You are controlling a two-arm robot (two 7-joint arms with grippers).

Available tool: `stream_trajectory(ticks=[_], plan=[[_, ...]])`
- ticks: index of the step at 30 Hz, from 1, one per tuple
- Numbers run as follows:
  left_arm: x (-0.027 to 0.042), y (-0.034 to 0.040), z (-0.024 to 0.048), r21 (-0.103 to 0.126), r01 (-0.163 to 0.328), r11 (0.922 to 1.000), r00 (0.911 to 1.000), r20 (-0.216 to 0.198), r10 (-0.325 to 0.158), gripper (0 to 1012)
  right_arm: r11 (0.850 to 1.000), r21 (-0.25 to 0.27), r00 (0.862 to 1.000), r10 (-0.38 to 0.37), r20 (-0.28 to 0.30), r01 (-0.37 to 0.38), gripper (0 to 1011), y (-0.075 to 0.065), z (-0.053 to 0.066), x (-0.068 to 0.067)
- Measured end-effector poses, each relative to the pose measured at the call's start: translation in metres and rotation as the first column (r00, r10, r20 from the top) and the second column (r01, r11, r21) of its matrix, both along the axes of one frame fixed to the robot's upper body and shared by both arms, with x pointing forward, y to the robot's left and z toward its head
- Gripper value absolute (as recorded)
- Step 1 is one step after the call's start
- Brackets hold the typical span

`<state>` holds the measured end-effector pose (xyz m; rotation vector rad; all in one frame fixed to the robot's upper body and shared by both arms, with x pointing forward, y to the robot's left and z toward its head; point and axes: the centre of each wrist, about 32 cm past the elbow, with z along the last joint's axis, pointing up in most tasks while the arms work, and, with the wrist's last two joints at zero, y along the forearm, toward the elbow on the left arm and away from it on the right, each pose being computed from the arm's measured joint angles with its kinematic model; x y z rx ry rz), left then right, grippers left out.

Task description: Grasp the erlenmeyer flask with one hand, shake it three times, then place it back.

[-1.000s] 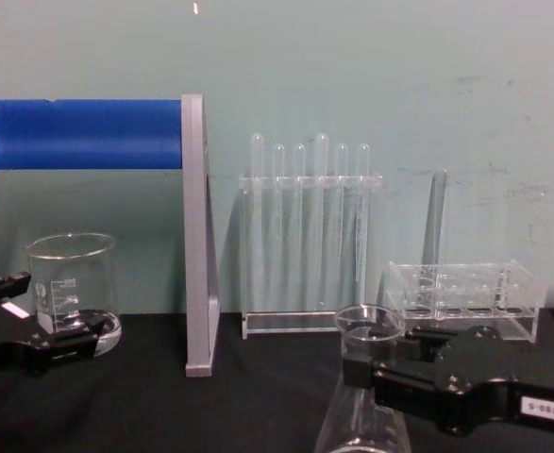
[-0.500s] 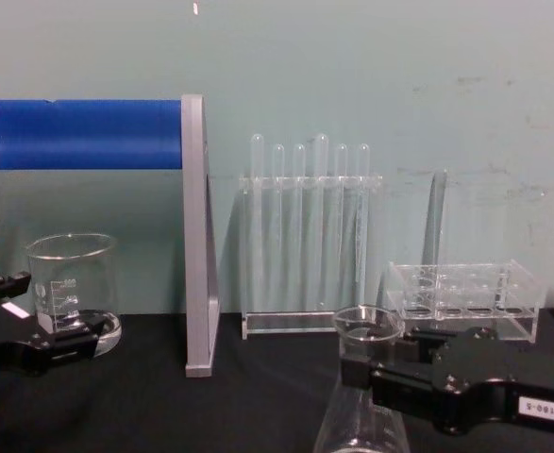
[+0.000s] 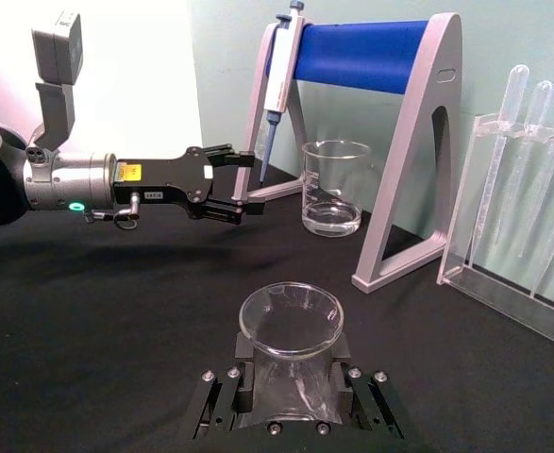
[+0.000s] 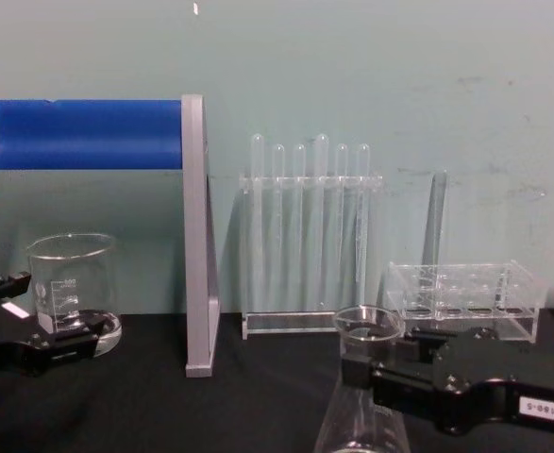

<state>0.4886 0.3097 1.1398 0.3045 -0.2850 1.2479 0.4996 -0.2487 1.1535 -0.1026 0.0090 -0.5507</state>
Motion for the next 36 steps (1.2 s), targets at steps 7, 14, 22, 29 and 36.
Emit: stream_trajectory(ticks=[7, 14, 22, 29, 36], plan=[[0.0, 0.0, 0.0, 0.0, 0.0, 1.0, 1.0, 0.0, 0.0, 1001, 1.0, 0.0, 1.0, 0.0, 0.0, 0.0, 456, -0.0001, -0.0001, -0.0001], [0.0, 0.0, 0.0, 0.0, 0.0, 1.0, 1.0, 0.0, 0.0, 1001, 1.0, -0.002, 1.0, 0.0, -0.001, 0.0, 575, -0.0003, -0.0003, -0.0002], [0.0, 0.0, 0.0, 0.0, 0.0, 1.0, 1.0, 0.0, 0.0, 1001, 1.0, -0.002, 1.0, 0.0, 0.0, 0.0, 826, -0.0002, -0.0003, -0.0002], [0.0, 0.0, 0.0, 0.0, 0.0, 1.0, 1.0, 0.0, 0.0, 1001, 1.0, -0.002, 1.0, 0.0, 0.0, 0.0, 1002, -0.0002, -0.0002, -0.0001], [0.0, 0.0, 0.0, 0.0, 0.0, 1.0, 1.0, 0.0, 0.0, 1001, 1.0, -0.002, 1.0, 0.0, 0.0, 0.0, 1002, -0.0002, -0.0002, -0.0001]])
